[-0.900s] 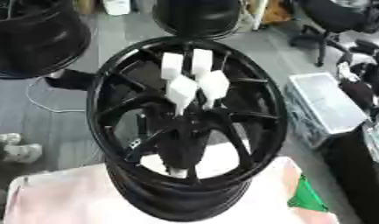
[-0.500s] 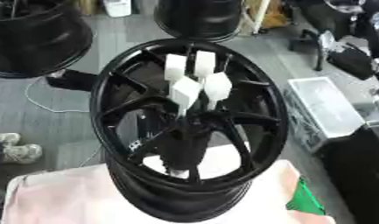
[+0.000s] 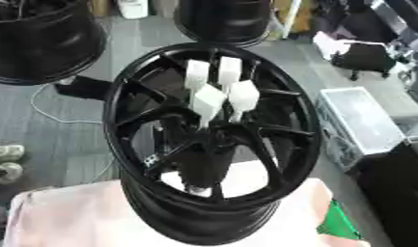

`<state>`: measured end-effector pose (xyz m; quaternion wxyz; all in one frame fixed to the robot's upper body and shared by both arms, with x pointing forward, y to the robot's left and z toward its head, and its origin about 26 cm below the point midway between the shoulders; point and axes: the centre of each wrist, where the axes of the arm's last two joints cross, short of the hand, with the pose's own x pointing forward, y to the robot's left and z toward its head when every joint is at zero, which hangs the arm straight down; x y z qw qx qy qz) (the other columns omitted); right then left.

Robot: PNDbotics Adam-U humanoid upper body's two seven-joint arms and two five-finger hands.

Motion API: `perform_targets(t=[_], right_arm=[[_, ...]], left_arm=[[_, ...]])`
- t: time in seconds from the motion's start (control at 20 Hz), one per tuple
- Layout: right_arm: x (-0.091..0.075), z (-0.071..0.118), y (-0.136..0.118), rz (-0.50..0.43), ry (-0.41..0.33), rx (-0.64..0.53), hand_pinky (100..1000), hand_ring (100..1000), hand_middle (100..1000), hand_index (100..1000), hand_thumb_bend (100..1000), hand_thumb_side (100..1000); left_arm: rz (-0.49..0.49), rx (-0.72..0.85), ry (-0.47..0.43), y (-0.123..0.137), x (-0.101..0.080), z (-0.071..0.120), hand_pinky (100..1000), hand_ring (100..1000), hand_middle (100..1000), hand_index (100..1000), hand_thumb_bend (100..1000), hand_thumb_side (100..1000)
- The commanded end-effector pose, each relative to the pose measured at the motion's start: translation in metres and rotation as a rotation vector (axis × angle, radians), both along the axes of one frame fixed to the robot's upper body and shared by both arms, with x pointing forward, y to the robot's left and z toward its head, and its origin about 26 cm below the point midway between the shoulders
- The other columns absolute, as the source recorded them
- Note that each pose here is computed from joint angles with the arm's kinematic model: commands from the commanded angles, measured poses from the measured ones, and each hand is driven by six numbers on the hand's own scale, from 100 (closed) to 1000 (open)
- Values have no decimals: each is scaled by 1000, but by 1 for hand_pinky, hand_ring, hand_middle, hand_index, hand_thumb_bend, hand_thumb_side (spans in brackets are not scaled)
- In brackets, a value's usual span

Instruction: Pull the pin out of the wheel hub.

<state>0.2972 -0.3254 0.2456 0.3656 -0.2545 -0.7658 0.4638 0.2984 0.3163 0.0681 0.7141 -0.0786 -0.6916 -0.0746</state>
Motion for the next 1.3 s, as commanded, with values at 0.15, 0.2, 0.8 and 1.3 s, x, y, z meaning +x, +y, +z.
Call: perform_targets(t=[0.15, 0.2, 0.8, 1.3], right_arm=[[-2, 18, -2, 73, 102, -135, 415, 437, 833, 910, 235, 401], [-2, 18, -1, 85, 123, -145, 410, 434, 836, 910, 244, 429], [12, 16, 3, 150, 273, -295, 392, 411, 833, 908, 313, 401], [23, 20, 2, 190, 391, -371, 384, 401, 823, 900, 313, 411]], left_arm=[[-31, 16, -27, -3, 3, 8, 630, 688, 652, 742, 100, 1000], [-32, 17, -28, -3, 4, 9, 630, 688, 652, 741, 100, 1000], [-40, 20, -33, -4, 5, 10, 631, 688, 653, 742, 100, 1000], [-41, 19, -34, -4, 5, 10, 631, 689, 653, 742, 100, 1000]])
